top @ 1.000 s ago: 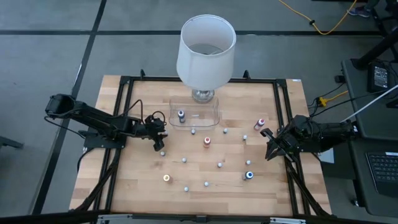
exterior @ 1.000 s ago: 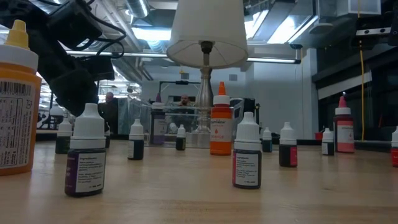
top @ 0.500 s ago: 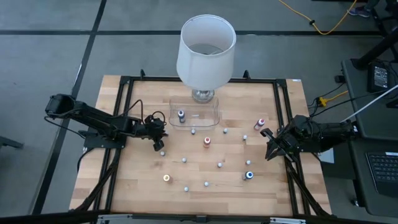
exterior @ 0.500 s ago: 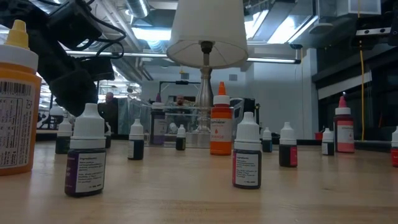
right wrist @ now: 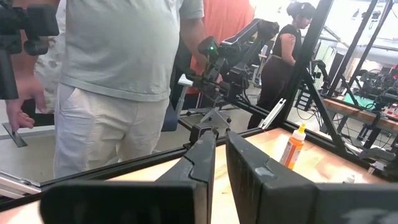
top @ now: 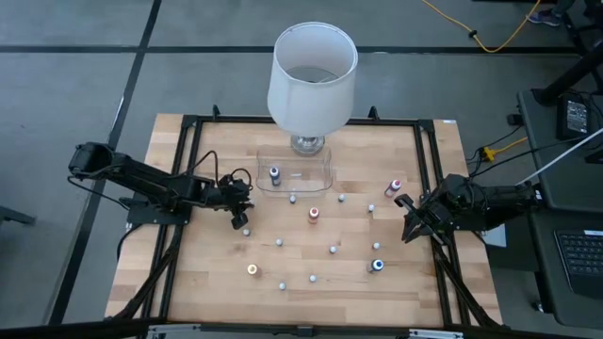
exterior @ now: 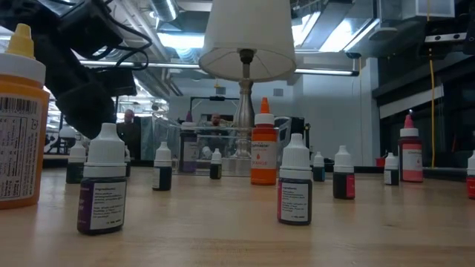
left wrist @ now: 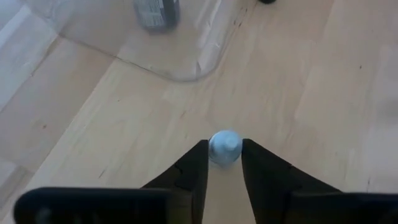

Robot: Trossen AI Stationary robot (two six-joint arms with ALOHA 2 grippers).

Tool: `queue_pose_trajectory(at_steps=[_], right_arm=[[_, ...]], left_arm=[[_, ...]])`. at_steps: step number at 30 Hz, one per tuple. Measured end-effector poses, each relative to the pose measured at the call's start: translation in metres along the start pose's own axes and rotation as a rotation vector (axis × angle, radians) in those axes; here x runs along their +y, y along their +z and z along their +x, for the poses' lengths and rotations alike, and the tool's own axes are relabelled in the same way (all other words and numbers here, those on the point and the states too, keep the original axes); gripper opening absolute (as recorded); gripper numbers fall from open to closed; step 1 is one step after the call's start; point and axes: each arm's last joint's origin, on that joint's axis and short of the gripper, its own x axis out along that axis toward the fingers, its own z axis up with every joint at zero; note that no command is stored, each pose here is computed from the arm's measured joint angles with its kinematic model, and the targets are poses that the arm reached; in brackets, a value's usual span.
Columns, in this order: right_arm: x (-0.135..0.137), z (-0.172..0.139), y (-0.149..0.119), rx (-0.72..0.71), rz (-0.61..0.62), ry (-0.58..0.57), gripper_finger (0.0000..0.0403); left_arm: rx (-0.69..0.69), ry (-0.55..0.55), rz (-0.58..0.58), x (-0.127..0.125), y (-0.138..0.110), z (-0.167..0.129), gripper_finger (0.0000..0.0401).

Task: Pick & Place food coloring
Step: Put the top small red food coloring bottle into the container

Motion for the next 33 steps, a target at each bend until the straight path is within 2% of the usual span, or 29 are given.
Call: queue_pose_trajectory(at_steps=[11,18,33], right_arm=[[0.0,0.0,0.0,0.0,0.0,0.0,0.0044],[0.0,0.0,0.0,0.0,0.0,0.001,0.0044],[0.0,0.0,0.0,0.0,0.0,0.0,0.0044]], left_arm=[[0.017,0.015,0.08,-0.006,0.019,-0.01,0.0144],[0.075,0.042,0.109,-0.003,0.013,-0.011,0.014],[0.063,0.027,0.154,-0.004,0.015,-0.01,0.0133]])
